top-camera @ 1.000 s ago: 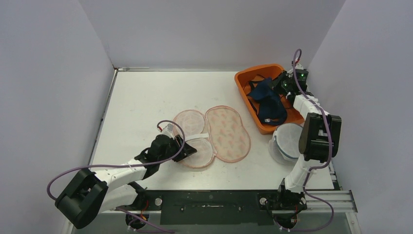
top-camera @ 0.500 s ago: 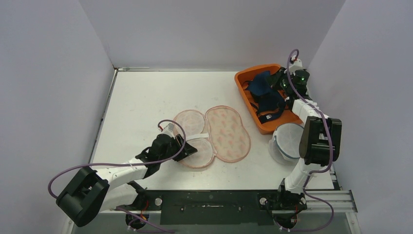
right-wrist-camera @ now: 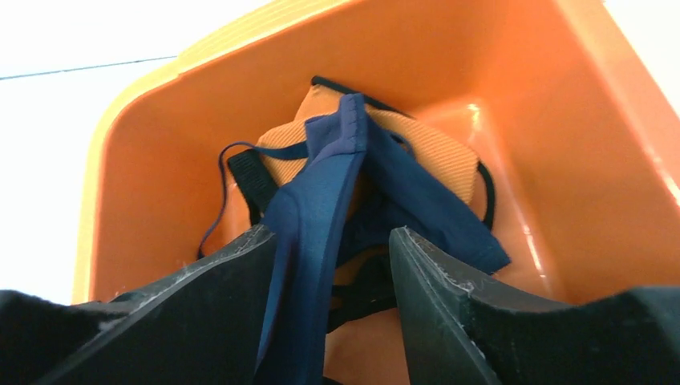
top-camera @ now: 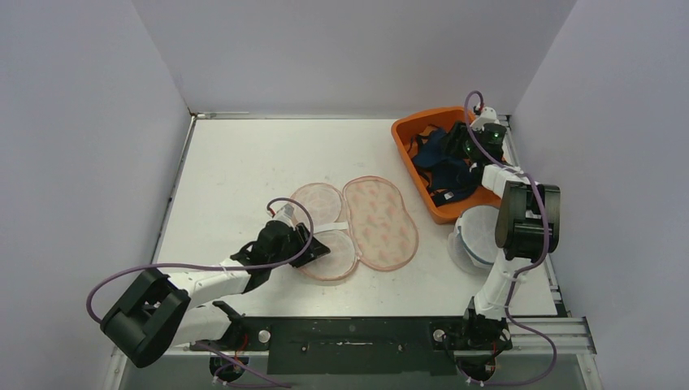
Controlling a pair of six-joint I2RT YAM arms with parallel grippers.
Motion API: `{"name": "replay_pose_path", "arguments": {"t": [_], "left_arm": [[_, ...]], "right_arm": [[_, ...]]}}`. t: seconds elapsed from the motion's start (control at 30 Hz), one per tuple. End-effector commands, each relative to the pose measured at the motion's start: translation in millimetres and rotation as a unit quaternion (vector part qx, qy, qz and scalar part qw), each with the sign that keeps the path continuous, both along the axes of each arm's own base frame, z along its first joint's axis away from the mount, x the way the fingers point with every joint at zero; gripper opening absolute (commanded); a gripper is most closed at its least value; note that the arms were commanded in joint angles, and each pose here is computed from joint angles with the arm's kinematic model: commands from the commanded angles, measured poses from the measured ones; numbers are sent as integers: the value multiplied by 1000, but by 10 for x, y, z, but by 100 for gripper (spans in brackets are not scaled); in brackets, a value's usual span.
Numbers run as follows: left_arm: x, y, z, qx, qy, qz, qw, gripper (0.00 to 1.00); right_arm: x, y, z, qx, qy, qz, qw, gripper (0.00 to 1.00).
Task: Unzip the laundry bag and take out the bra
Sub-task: Adjust the bra in the bin.
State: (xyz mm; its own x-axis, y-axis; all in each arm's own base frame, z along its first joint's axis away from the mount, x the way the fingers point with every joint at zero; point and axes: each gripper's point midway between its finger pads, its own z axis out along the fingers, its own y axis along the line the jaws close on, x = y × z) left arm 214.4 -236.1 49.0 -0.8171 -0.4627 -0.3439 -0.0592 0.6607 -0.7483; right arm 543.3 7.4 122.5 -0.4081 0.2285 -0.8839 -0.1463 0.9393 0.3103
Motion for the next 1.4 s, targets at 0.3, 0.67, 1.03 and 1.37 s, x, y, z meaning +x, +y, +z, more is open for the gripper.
{"name": "replay_pose_path", "arguments": {"t": [0.3,0.67,1.03,1.37], "left_arm": [[33,-156,422,-45,-55,-10,997,39],[-6,-151,440,-40,-58,-11,997,39],[-18,-168,399,-40,-55,-12,998,39],[-47,-241,400,-44,-53,-23,997,39]], "right_arm": [[142,-184,1166,36,-45,-98,994,82],[209,308,517,95,118,-43,988,86],[245,332,297,79,141,-47,986,65],[123,260,799,68,23,-40,997,13]]}}
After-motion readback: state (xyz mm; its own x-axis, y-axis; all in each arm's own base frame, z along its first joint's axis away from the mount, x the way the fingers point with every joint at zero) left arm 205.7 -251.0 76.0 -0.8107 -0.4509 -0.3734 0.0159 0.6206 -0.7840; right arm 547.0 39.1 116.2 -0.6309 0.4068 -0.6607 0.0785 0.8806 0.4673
